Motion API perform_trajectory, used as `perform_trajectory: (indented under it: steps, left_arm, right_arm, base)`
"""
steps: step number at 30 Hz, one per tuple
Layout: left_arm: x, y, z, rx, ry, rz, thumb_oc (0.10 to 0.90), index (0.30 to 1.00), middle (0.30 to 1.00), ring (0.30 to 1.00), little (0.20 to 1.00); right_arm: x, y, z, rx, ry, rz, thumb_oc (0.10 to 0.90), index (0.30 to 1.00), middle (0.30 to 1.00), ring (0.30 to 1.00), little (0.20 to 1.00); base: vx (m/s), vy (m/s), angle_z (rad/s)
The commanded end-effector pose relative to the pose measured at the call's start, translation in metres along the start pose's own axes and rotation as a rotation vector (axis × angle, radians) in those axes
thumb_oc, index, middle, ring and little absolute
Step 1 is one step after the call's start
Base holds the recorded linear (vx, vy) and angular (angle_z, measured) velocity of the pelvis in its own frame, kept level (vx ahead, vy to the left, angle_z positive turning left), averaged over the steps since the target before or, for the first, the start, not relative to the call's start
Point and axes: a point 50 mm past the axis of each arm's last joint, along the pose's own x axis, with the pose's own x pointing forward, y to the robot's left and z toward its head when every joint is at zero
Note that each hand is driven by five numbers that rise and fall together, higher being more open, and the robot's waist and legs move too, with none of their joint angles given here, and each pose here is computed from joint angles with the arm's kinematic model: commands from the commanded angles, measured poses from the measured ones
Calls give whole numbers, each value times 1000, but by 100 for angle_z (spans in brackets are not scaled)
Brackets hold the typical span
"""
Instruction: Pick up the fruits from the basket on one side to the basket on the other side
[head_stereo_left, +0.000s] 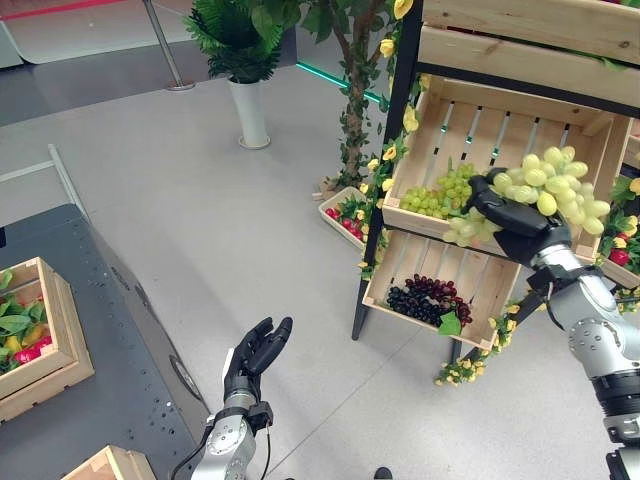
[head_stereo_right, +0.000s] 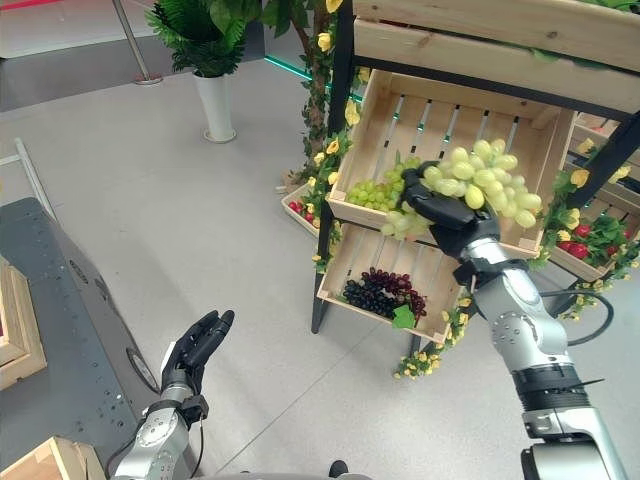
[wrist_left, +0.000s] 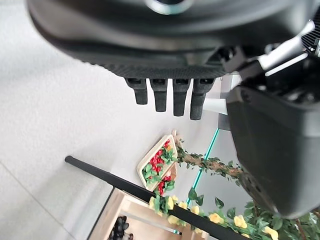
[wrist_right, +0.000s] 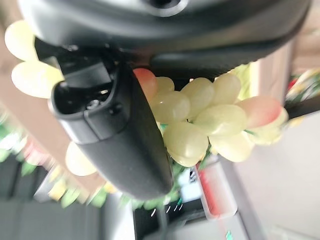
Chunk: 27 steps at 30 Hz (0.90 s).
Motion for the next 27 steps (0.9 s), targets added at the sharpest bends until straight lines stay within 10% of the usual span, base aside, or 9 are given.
perform_trajectory:
  steps: [1,14,27]
  left_arm:
    - [17,-14,38,35,-170,-110,800,900,900,900,900]
    - [14,-11,36,63,-170,-112,800,900,900,900,900]
    - [14,-11,34,57,-182,-93,800,900,900,900,900]
  right_arm:
    - [19,14,113,54,-338,47,400,300,300,300,300]
    - [30,-25,144,-77,-199,-250,400,300,300,300,300]
    - [46,-11,148,-585,90,-244,400,300,300,300,300]
  base:
    - [21,-24,11]
    - [3,-27,10]
    - [-13,-5,4]
